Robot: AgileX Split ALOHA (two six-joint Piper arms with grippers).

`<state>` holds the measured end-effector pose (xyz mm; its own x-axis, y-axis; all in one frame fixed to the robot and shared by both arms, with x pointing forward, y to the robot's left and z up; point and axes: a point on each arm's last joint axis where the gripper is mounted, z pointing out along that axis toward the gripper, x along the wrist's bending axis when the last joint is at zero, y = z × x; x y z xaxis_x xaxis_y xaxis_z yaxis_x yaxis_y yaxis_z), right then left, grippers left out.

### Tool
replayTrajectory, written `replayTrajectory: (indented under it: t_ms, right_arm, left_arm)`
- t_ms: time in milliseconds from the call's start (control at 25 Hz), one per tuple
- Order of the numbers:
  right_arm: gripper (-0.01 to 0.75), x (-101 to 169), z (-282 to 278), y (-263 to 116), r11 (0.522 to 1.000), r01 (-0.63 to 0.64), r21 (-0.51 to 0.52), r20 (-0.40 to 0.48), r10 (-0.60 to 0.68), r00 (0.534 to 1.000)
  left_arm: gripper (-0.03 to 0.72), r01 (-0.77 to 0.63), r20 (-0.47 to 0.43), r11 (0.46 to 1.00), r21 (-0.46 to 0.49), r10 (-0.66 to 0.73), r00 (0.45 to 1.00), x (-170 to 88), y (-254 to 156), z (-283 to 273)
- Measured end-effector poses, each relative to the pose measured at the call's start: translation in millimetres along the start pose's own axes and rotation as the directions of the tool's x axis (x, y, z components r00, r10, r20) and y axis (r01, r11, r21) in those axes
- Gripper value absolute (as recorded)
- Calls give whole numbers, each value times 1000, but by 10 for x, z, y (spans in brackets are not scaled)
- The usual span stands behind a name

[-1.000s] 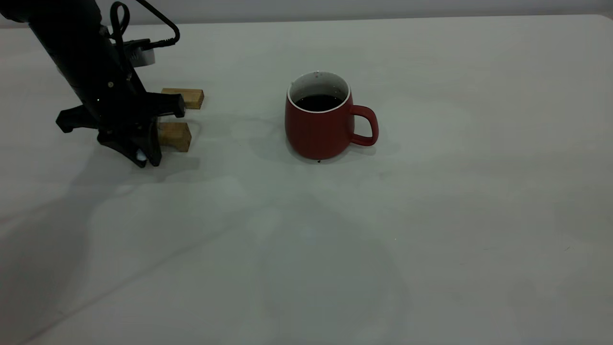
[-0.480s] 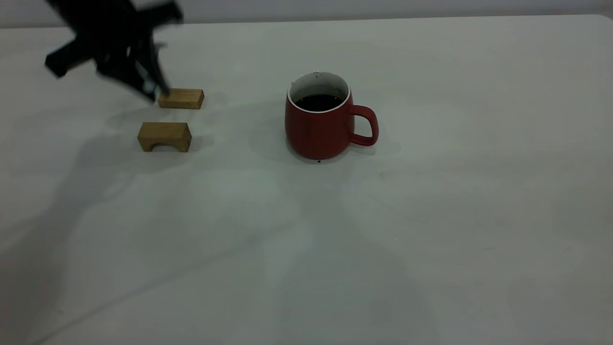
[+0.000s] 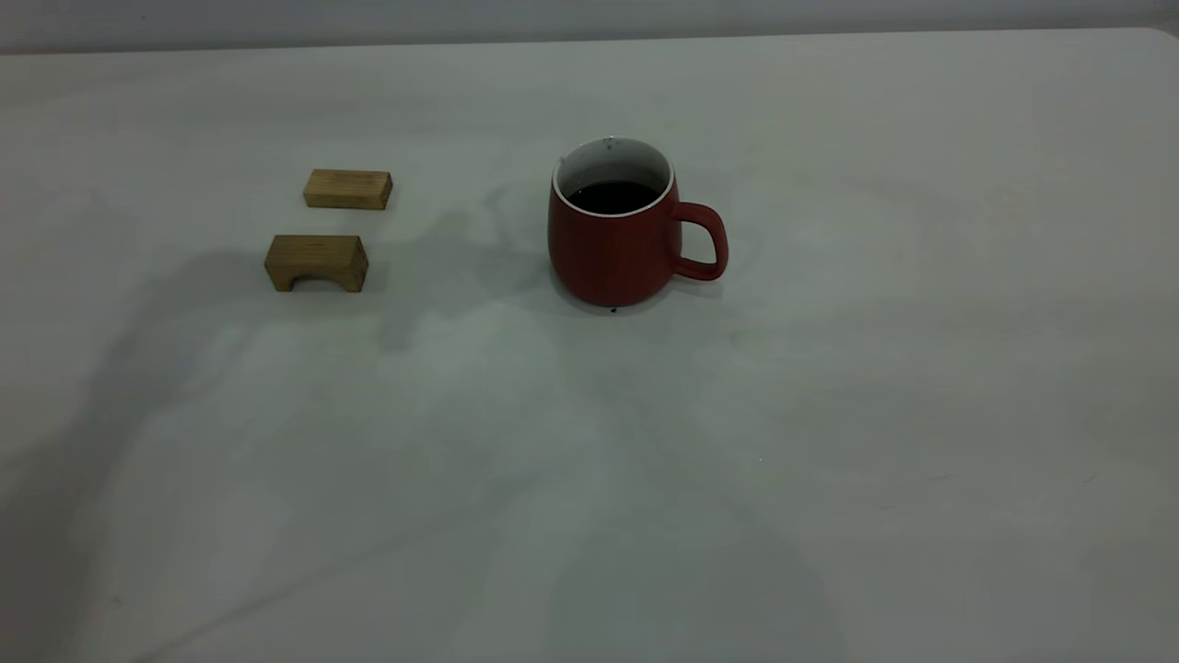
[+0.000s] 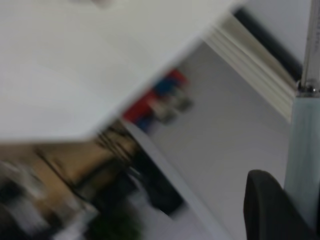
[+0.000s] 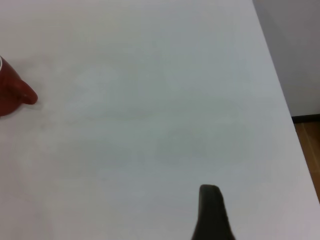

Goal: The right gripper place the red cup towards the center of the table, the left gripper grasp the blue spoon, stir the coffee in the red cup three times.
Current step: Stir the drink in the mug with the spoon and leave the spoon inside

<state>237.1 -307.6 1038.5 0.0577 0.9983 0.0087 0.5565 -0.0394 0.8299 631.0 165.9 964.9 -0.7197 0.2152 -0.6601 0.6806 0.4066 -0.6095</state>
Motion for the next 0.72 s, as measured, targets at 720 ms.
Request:
replayTrajectory:
  t_ms: [720]
  right_arm:
    - [582,0,0,0,1000,0,0,0,0,1000]
  left_arm:
    - [143,637,63,761,121,-646,761,-120,-104,117]
